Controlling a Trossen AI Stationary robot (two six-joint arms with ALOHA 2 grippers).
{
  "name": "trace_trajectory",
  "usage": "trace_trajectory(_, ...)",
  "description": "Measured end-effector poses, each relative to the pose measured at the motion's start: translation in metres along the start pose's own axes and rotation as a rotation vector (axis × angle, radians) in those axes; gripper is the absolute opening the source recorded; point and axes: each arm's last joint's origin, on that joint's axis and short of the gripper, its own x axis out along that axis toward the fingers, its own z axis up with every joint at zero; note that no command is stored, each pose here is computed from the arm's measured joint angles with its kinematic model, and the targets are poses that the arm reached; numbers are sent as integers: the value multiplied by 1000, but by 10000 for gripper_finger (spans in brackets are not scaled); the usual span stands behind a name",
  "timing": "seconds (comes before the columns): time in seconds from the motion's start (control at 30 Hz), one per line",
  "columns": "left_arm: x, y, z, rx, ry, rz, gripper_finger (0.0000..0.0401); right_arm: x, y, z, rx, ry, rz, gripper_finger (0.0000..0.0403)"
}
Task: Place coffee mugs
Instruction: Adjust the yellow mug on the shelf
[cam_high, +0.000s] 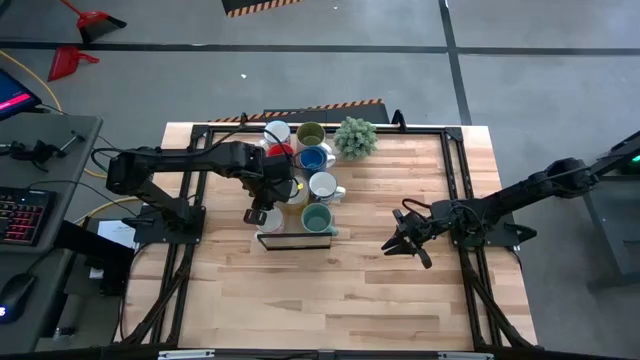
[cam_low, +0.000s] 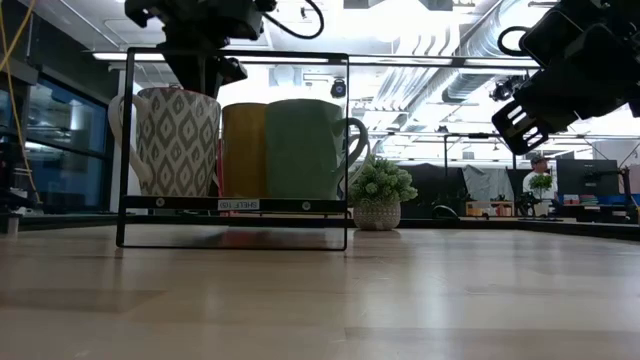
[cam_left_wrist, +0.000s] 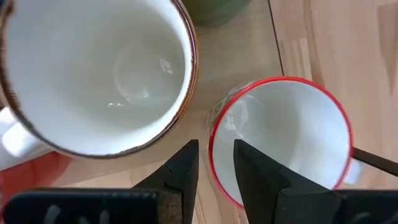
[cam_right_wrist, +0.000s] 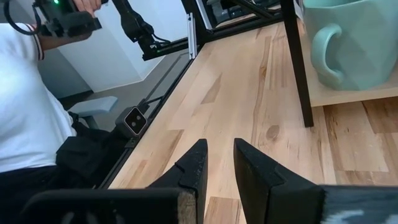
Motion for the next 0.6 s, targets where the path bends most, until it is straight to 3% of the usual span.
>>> trace_trajectory(0.23, -21, -2, -3, -42, 65, 9, 92, 0, 0, -1, 2, 7, -3, 58)
trace_trajectory(0.37, -23, -4, -14, -105, 190, 33, 92, 0, -1, 0, -10, -2, -28, 58)
trace_trajectory(0.47, -16, -3, -26, -145, 310, 70, 92, 0, -4, 1, -103, -29, -121, 58)
trace_trajectory(0.6, -5, 0, -46, -211, 337, 66, 92, -1, -7, 9, -246, -104, -295, 58)
